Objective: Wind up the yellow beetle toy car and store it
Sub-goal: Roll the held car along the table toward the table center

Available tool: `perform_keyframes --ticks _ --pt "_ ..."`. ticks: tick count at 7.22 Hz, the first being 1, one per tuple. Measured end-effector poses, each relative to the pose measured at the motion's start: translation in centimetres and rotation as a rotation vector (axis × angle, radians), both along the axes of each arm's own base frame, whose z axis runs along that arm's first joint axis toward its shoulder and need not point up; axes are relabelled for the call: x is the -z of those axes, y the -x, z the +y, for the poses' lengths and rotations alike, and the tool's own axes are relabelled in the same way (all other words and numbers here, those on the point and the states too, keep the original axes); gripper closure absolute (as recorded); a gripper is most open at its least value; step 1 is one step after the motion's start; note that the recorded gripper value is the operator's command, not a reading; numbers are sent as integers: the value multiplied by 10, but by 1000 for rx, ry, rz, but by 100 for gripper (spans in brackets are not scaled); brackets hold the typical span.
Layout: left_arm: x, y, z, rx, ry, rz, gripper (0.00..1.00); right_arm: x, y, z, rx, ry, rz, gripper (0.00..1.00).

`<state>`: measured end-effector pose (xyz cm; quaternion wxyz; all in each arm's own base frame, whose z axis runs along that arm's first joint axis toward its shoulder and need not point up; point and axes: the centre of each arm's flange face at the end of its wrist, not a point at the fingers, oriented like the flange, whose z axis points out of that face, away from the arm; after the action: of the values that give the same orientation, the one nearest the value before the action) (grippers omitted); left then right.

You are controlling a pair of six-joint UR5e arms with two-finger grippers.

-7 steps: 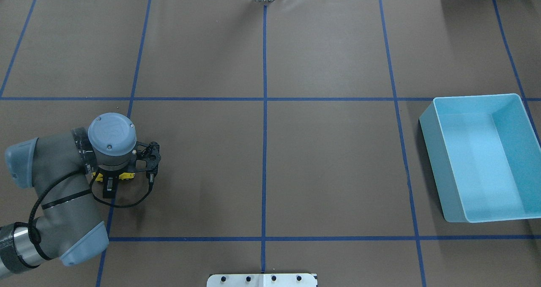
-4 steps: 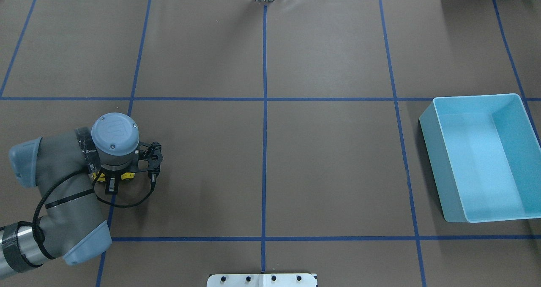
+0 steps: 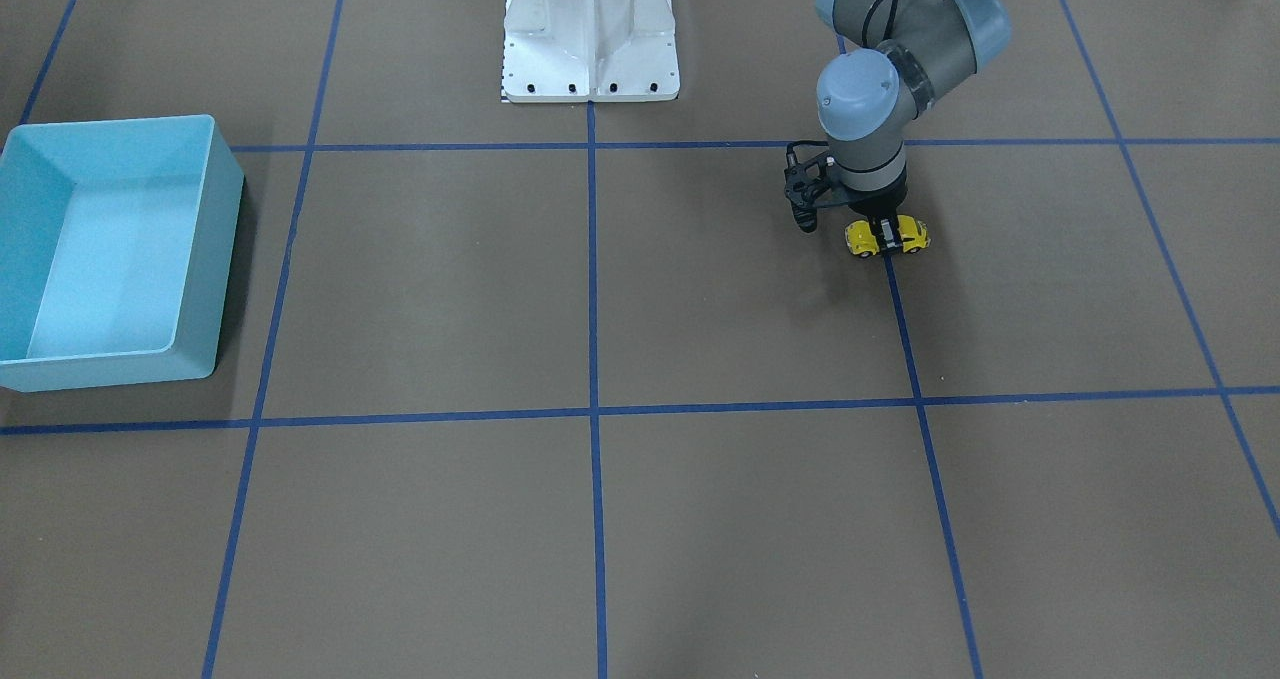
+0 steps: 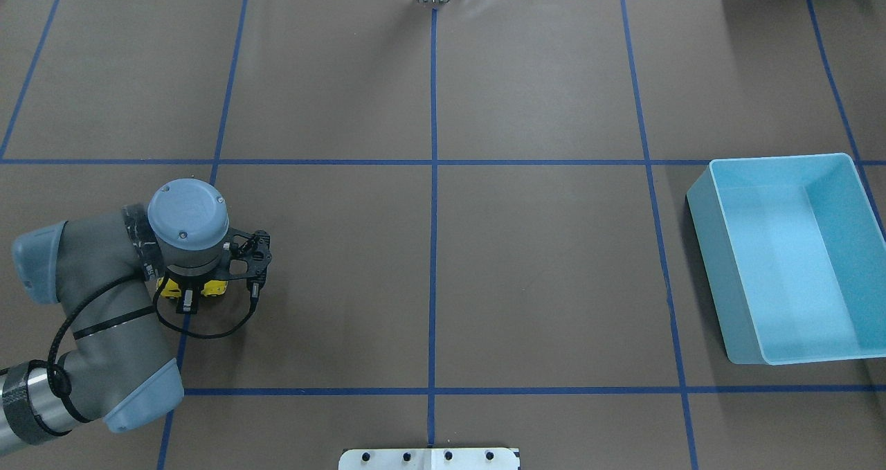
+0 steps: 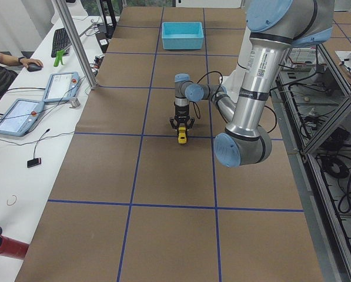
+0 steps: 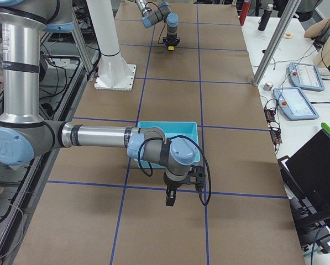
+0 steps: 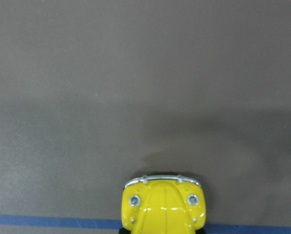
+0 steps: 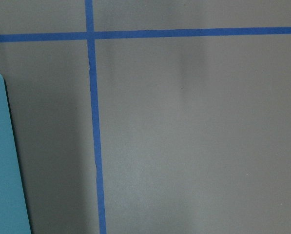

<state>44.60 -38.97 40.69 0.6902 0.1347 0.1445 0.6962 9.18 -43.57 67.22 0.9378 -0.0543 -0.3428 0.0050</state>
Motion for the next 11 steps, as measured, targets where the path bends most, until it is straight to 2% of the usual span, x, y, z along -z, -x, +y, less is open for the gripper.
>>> perform_keyframes --ticks 2,5,8,11 --pt "15 0 -2 -84 -36 81 100 0 0 0 0 0 0 1" --pt "44 -2 2 -90 -48 203 100 1 0 0 0 -1 0 1" --pt "54 -6 8 -90 -56 244 100 0 0 0 0 -1 0 1" --pt "60 -16 15 -102 -78 247 100 1 0 0 0 -1 0 1"
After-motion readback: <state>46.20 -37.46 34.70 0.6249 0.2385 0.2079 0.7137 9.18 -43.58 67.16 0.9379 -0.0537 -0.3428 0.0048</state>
